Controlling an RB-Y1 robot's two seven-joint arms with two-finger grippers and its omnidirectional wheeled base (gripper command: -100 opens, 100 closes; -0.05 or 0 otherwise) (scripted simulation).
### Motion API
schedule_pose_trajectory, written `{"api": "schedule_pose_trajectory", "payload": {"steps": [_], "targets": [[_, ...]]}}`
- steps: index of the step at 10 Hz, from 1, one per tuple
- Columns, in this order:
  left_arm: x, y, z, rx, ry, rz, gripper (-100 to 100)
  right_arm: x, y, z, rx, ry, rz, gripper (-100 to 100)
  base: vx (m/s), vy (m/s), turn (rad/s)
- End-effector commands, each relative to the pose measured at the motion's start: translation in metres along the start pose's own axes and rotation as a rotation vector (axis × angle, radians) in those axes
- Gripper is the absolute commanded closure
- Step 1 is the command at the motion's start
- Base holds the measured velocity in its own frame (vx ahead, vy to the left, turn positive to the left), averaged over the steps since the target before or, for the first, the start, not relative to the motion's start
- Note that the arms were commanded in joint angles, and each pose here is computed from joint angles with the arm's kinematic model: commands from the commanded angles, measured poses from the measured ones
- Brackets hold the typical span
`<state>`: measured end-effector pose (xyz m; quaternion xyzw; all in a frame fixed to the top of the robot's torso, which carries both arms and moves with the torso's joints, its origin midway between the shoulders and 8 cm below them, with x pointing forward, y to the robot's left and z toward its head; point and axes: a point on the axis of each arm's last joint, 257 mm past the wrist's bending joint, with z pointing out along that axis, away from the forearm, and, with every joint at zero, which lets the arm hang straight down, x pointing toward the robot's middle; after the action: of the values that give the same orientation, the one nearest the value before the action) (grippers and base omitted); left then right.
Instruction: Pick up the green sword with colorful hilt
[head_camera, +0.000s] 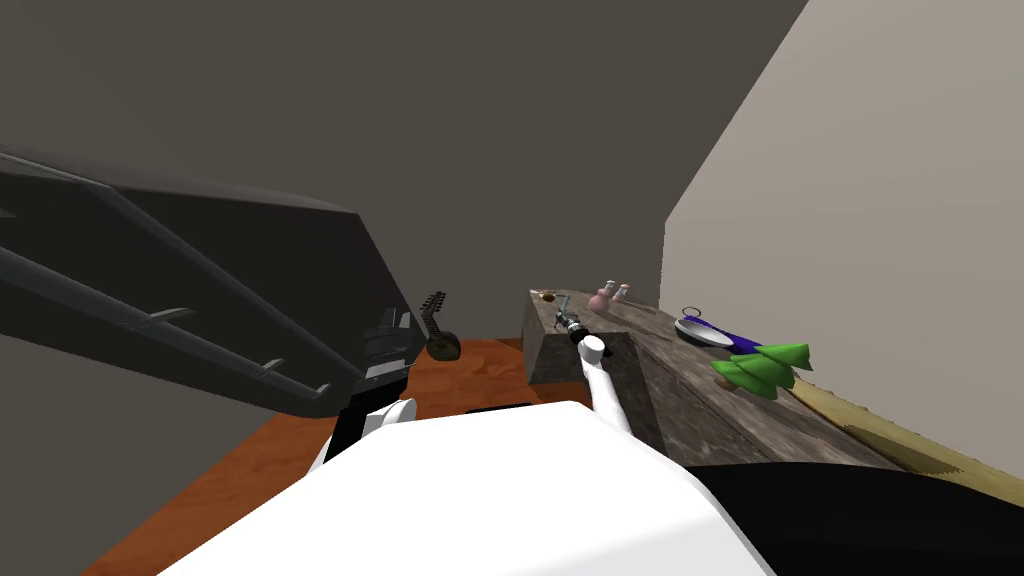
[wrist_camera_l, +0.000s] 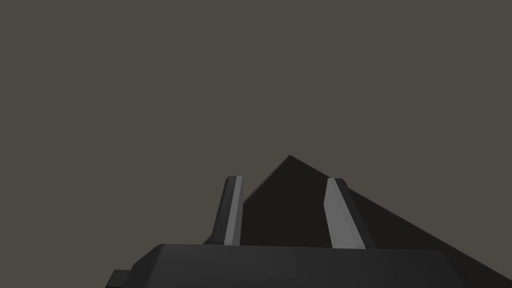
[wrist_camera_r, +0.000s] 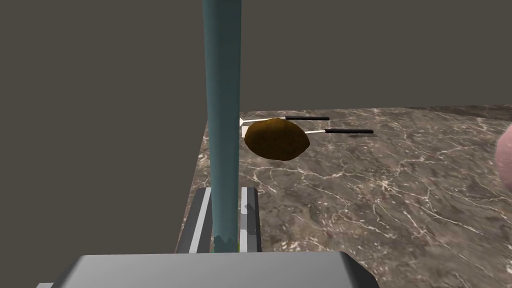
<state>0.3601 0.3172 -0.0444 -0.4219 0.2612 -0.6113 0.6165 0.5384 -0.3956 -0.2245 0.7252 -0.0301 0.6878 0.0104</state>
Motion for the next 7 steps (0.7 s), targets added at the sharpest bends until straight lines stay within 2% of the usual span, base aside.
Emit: {"api": "schedule_pose_trajectory", "payload": {"steps": [1, 2, 3, 4, 5, 6, 7], "targets": [[0.0, 0.0, 0.0, 0.0, 0.0, 0.0, 0, 0.006, 0.005, -0.015, 0.006, 0.024, 0.006, 100, 0.073, 0.07, -0.087], [0.0, 0.0, 0.0, 0.0, 0.0, 0.0, 0, 0.005, 0.001, -0.015, 0.022, 0.023, -0.018, 100, 0.063, 0.056, -0.093], [0.0, 0.0, 0.0, 0.0, 0.0, 0.0, 0, 0.011, 0.011, -0.031, 0.011, 0.048, -0.002, 100, 0.073, 0.049, -0.091], [0.0, 0.0, 0.0, 0.0, 0.0, 0.0, 0, 0.012, 0.004, -0.031, 0.038, 0.051, -0.016, 100, 0.065, 0.042, -0.073], [0.0, 0.0, 0.0, 0.0, 0.0, 0.0, 0, 0.012, 0.004, -0.031, 0.037, 0.052, -0.044, 100, 0.027, 0.021, 0.003], [0.0, 0.0, 0.0, 0.0, 0.0, 0.0, 0, 0.012, 0.004, -0.031, 0.034, 0.05, -0.025, 100, 0.008, 0.007, 0.008], [0.0, 0.0, 0.0, 0.0, 0.0, 0.0, 0, 0.012, 0.003, -0.031, 0.037, 0.051, -0.03, 0, 0.0, 0.0, 0.0]]}}
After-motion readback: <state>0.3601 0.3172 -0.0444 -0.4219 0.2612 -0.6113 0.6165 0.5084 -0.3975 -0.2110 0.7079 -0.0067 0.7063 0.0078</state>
